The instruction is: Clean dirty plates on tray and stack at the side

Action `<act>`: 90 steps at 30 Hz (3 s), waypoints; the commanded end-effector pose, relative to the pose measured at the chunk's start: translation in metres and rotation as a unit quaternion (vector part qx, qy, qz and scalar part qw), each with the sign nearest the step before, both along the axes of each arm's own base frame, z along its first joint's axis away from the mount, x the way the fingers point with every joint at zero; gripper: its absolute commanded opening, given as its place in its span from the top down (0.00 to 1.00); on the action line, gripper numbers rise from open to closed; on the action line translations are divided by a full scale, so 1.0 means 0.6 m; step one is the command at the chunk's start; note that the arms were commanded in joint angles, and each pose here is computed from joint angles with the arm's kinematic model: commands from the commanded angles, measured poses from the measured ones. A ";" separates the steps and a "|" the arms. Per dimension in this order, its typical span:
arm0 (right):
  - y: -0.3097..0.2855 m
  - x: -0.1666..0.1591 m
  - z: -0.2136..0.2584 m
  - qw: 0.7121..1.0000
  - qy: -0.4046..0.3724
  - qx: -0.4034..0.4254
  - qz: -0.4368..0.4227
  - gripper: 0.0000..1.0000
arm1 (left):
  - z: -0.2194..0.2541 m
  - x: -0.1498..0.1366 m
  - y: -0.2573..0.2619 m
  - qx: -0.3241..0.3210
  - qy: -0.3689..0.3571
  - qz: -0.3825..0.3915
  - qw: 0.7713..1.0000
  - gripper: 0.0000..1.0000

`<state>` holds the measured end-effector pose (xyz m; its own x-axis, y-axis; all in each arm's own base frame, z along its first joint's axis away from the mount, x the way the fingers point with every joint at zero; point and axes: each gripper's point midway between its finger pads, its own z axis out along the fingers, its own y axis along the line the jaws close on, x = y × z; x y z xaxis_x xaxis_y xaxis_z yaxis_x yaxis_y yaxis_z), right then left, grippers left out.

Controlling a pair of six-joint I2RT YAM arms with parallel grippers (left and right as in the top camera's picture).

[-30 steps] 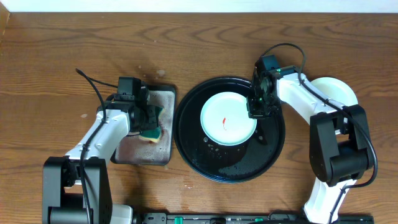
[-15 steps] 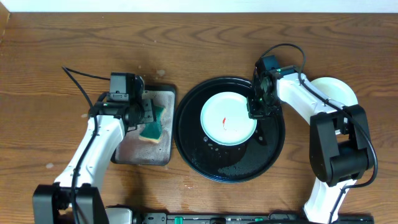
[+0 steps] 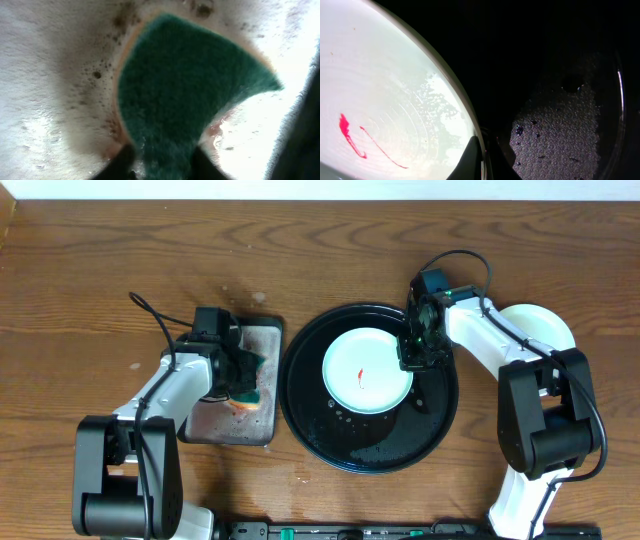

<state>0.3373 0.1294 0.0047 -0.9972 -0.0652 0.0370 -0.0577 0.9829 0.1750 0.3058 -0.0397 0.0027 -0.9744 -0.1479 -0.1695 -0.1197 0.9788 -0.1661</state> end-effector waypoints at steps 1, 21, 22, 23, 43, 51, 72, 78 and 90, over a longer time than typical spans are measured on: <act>-0.002 -0.011 -0.012 1.000 0.013 -0.011 0.002 0.99 | -0.028 -0.020 0.022 0.033 0.031 0.007 0.999 0.93; -0.002 -0.011 -0.012 1.000 0.014 -0.012 0.002 0.99 | 0.067 0.019 0.021 0.028 -0.058 0.016 0.998 0.46; -0.002 -0.011 -0.012 1.000 0.014 -0.012 0.002 0.99 | 0.062 0.017 0.021 0.028 -0.053 0.018 0.998 0.46; -0.002 -0.011 -0.012 1.000 0.014 -0.012 0.002 0.99 | 0.057 0.015 0.022 0.028 -0.048 0.017 0.998 0.46; -0.002 -0.012 -0.012 1.000 0.014 -0.012 0.002 0.99 | 0.004 0.001 0.021 0.029 0.003 0.017 0.999 0.93; -0.002 -0.011 -0.012 1.000 0.014 -0.012 0.002 0.99 | 0.086 0.028 0.020 0.024 -0.083 0.020 0.996 0.93; -0.002 -0.011 -0.012 1.000 0.014 -0.012 0.002 0.99 | 0.185 0.037 0.012 -0.085 -0.182 0.034 0.979 0.93; -0.002 -0.011 -0.012 1.000 0.014 -0.012 0.002 0.99 | 0.188 0.030 0.003 -0.209 -0.209 0.018 0.955 0.93; -0.002 -0.012 -0.012 1.000 0.015 -0.012 0.002 0.99 | 0.195 0.008 0.053 -0.305 -0.239 0.059 0.920 0.93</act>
<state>0.3365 0.1291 0.0047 -0.9971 -0.0651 0.0403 -0.0571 0.9830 0.1743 0.3153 -0.0022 0.1114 -0.7805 -0.4575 -0.4260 -0.0440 0.7201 -0.6925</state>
